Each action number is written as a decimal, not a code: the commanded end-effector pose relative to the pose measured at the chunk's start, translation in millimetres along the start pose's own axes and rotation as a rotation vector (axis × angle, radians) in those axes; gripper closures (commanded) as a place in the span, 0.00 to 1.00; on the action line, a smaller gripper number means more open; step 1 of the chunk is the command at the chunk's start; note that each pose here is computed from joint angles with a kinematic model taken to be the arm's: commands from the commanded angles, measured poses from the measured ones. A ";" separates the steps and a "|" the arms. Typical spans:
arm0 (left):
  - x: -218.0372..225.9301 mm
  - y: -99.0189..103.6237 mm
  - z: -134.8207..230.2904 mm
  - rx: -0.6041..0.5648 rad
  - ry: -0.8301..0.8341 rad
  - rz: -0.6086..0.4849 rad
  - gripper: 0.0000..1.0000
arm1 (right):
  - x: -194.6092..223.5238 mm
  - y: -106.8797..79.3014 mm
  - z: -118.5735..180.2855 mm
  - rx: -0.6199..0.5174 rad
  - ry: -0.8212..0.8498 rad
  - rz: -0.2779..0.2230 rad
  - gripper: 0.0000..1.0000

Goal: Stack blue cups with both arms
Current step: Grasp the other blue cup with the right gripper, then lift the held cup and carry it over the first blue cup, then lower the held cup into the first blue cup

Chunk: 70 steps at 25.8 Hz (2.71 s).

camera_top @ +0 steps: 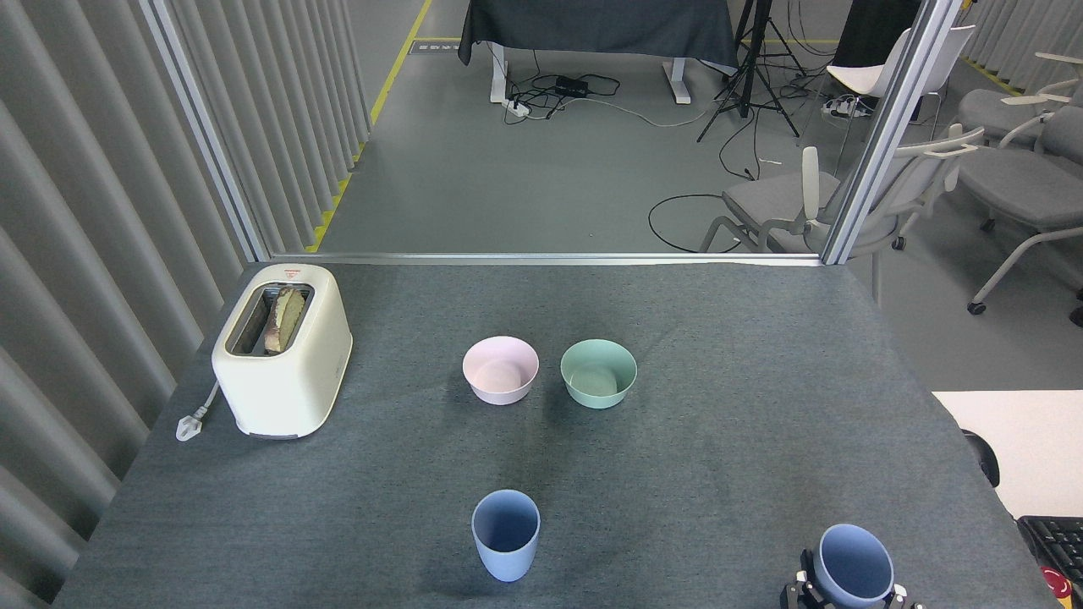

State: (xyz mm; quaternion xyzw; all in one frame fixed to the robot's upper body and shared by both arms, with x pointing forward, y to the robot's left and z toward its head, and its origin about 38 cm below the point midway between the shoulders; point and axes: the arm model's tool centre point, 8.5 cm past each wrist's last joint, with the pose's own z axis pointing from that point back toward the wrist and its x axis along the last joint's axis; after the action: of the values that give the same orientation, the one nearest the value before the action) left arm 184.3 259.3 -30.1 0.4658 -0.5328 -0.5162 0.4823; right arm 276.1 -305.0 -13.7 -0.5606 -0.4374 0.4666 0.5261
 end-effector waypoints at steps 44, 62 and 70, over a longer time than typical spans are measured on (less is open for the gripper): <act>14.1 -2.0 -2.8 0.005 0.028 -0.011 0.00 | 310.7 -97.1 1.0 -0.026 -0.549 -0.001 0.35; 9.9 -1.7 -1.6 0.006 0.037 -0.017 0.00 | 314.6 -69.9 6.2 0.019 -0.589 -0.068 0.01; 9.9 -2.0 -0.9 0.004 0.038 -0.016 0.00 | 305.6 -148.9 -5.6 -0.261 -0.549 -0.173 0.00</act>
State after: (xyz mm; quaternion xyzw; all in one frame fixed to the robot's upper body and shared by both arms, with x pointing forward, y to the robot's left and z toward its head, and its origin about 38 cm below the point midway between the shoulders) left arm 184.4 249.2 -31.4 0.4810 -0.5210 -0.5103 0.4865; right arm 333.2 8.2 77.2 -0.4131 -0.6338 0.5397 0.3693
